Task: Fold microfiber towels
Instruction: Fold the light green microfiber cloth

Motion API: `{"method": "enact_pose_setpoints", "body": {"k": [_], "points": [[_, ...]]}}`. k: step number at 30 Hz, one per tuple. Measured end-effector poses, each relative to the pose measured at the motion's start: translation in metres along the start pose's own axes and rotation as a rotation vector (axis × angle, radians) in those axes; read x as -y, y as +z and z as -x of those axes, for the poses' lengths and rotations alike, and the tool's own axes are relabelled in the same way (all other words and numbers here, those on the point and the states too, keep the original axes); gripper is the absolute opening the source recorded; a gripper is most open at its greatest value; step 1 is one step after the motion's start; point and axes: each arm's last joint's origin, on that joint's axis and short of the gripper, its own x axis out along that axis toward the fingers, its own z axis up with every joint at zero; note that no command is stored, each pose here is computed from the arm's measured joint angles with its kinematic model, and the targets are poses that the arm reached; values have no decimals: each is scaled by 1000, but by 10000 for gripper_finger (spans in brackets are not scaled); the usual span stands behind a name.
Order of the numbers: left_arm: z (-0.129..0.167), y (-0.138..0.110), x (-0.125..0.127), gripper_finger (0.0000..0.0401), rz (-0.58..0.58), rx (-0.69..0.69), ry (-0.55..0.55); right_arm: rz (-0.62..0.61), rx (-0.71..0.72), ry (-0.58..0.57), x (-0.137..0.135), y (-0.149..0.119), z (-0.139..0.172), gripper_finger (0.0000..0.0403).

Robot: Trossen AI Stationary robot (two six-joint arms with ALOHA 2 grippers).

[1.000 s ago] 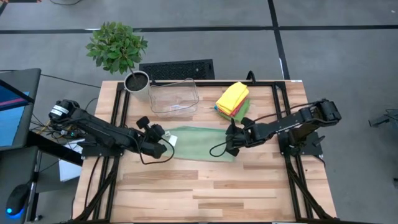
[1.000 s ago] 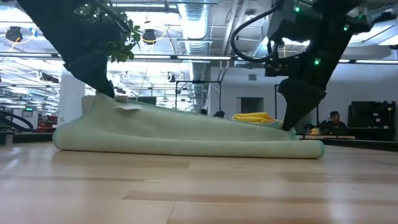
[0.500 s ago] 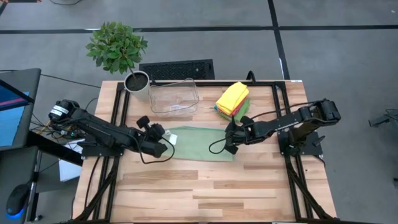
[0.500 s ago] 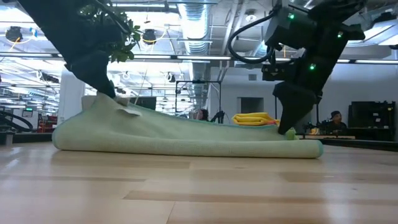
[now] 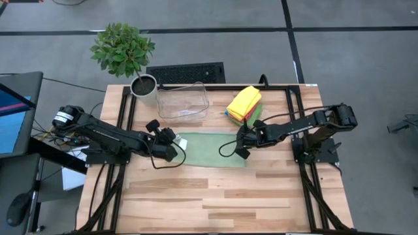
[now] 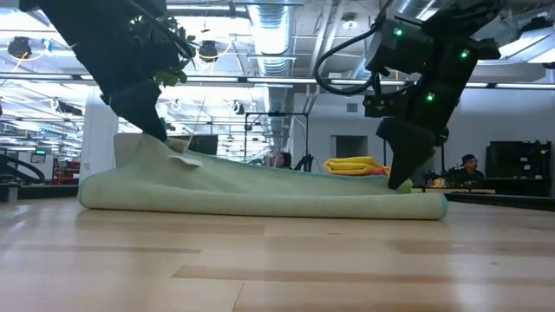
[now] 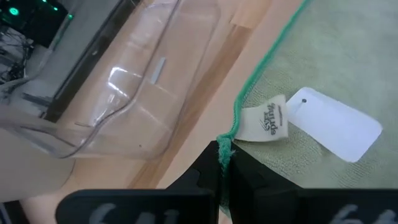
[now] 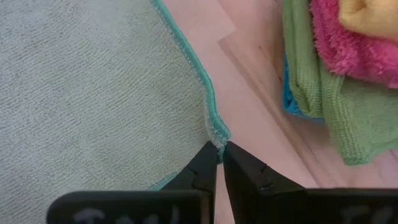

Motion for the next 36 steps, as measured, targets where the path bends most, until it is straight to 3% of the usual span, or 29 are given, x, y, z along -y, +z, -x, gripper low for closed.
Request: {"method": "enact_pose_setpoints", "body": {"k": [4,11,14,18,23,27,33,36], "points": [[-7,-2,7,26,-38,-28,-7,-9,-17,17,2,1,-1,63],[-17,-9,14,112,-91,-91,12,-13,-9,12,2,1,-1,122],[-15,-8,12,146,-76,-79,15,-19,1,14,2,2,0,149],[0,2,5,174,25,-20,-19,-46,121,98,-8,8,14,168],[38,10,8,170,144,237,-227,-51,354,204,-36,6,33,170],[43,-8,5,148,196,376,-303,-79,435,209,-48,-10,27,163],[12,-46,6,108,297,358,-422,-178,529,296,-52,-17,19,157],[-2,-65,8,83,322,298,-392,-196,557,326,-53,-20,20,157]]}}
